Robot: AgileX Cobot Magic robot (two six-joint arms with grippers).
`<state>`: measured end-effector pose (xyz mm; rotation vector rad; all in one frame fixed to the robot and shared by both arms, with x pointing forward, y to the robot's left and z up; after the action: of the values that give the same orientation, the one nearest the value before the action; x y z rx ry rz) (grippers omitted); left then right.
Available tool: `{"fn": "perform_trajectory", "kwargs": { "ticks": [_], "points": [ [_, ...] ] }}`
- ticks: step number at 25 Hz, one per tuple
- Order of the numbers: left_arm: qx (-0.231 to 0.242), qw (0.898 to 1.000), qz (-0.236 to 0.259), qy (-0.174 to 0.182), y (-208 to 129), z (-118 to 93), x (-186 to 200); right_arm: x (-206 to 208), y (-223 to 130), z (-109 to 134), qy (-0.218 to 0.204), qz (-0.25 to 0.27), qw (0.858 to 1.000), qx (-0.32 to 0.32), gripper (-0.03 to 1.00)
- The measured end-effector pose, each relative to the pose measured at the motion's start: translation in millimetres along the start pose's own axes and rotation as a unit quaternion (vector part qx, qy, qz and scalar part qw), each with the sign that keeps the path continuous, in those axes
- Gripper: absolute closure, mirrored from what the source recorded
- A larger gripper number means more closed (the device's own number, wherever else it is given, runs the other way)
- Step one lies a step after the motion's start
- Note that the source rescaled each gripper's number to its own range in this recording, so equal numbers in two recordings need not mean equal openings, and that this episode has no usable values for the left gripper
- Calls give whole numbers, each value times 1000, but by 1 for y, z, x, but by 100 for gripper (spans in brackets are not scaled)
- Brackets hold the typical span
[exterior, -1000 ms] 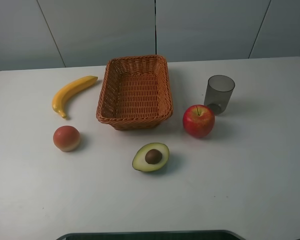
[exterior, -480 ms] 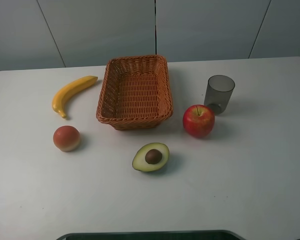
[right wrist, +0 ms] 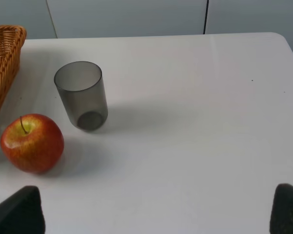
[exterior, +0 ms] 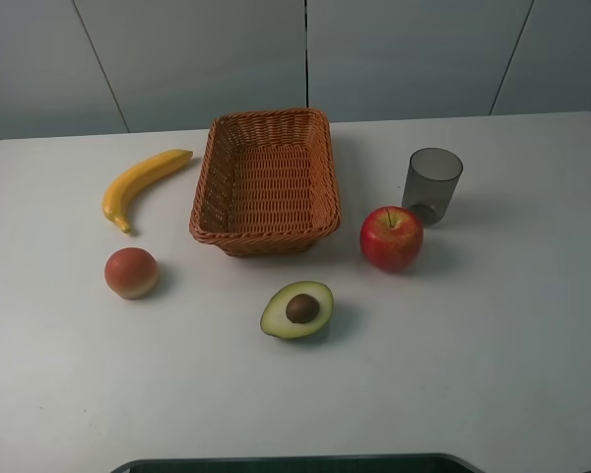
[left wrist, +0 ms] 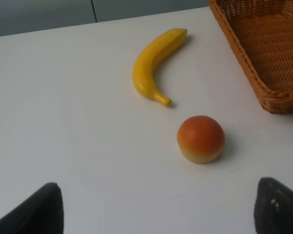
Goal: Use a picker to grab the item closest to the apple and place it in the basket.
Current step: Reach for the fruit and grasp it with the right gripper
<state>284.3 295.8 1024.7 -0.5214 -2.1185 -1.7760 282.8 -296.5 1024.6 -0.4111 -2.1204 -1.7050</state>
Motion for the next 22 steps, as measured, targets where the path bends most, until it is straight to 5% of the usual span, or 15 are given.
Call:
{"fn": "perform_trajectory", "kwargs": {
  "ticks": [13,22],
  "points": [
    [0,1000,0,0,0,0,0,-2,0,0,2,8,1000,0,-3],
    [0,1000,0,0,0,0,0,-56,31,6,75,142,987,-24,-3]
  ]
}}
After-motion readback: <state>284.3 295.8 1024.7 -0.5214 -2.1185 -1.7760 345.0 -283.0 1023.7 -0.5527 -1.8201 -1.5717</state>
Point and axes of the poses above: a point on each arm's last joint axis where the gripper is mounted, x pointing back along that axis away from the gripper, z along the wrist's bending axis when the last joint is at zero, y = z × x, the point moved 6 cm from there along -x, pointing out along that axis toward the gripper, and after that the axes turned 13 degrees about x, right-handed, at the moved point
